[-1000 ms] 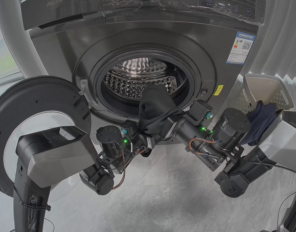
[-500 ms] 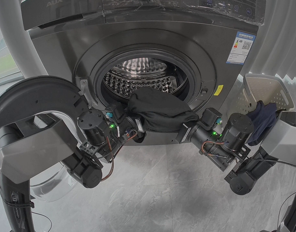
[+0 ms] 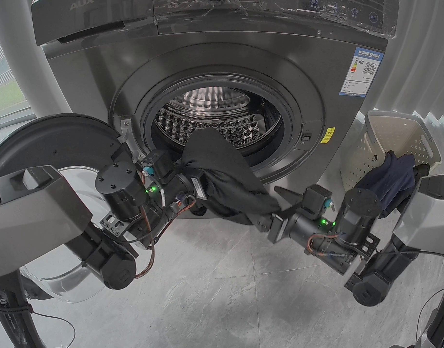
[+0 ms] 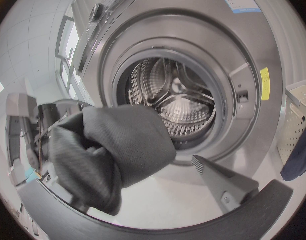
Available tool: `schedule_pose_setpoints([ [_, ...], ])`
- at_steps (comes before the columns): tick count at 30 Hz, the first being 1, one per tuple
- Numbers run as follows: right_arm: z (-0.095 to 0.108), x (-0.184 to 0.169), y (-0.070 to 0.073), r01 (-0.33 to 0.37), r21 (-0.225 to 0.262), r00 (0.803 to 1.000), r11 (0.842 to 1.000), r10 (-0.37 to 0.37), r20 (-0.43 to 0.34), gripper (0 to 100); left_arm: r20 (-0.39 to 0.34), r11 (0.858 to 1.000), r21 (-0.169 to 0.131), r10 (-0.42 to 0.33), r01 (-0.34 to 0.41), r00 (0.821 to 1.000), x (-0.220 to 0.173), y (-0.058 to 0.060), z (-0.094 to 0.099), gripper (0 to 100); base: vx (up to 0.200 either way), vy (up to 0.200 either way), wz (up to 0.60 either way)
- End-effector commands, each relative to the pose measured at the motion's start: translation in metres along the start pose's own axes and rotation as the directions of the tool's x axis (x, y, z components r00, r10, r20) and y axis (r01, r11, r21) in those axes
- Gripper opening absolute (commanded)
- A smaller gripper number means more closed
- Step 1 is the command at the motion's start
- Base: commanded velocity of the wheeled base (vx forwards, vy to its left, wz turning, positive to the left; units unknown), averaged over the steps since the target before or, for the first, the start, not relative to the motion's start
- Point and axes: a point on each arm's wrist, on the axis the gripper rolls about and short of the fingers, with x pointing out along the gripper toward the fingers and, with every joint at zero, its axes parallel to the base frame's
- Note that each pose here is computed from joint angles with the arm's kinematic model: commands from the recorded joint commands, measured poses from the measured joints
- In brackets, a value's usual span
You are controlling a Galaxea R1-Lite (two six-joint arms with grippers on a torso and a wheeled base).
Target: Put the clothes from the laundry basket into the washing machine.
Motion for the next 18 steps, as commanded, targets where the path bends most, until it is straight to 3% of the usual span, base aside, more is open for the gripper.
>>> schedule_pose_setpoints([
  [1,-0.010,-0.049,0.008,-0.073,-0.031,0.987,0.997,0.068,-0.144,100,-0.036,1.000,0.001,-0.002,0.002,0.999,-0.039,-0.003,0.022,0,0.000,0.000,0.00],
  [2,-0.019,-0.066,0.009,-0.081,-0.030,0.974,0.996,0.073,-0.214,100,-0.086,1.000,0.010,-0.006,0.006,0.996,-0.057,-0.002,0.020,0,0.000,0.000,0.00],
  [3,-0.019,-0.066,0.009,-0.081,-0.030,0.974,0.996,0.073,-0.214,100,-0.086,1.000,0.010,-0.006,0.006,0.996,-0.057,-0.002,0.020,0,0.000,0.000,0.00],
  [4,-0.026,-0.078,0.008,-0.085,-0.025,0.961,0.996,0.075,-0.267,100,-0.154,1.000,0.020,-0.016,0.020,0.988,-0.080,-0.001,0.015,0,0.000,0.000,0.00],
  [5,-0.028,-0.083,0.007,-0.085,-0.024,0.955,0.996,0.074,-0.288,100,-0.176,0.999,0.022,-0.034,0.038,0.984,-0.089,-0.001,0.015,0,0.000,0.000,0.00],
  [9,-0.032,-0.088,0.001,-0.062,-0.025,0.948,0.998,0.051,-0.315,100,-0.168,0.990,0.010,-0.138,0.142,0.976,-0.104,-0.003,0.028,0,0.000,0.000,0.00],
  [11,-0.034,-0.090,0.001,-0.060,-0.024,0.944,0.998,0.049,-0.325,100,-0.169,0.990,0.023,-0.133,0.139,0.977,-0.104,-0.002,0.028,0,0.000,0.000,0.00],
  [18,-0.041,-0.100,0.004,-0.070,-0.018,0.925,0.997,0.058,-0.377,100,-0.223,0.993,0.020,-0.110,0.118,0.969,-0.103,0.001,0.013,0,0.000,0.000,0.00],
])
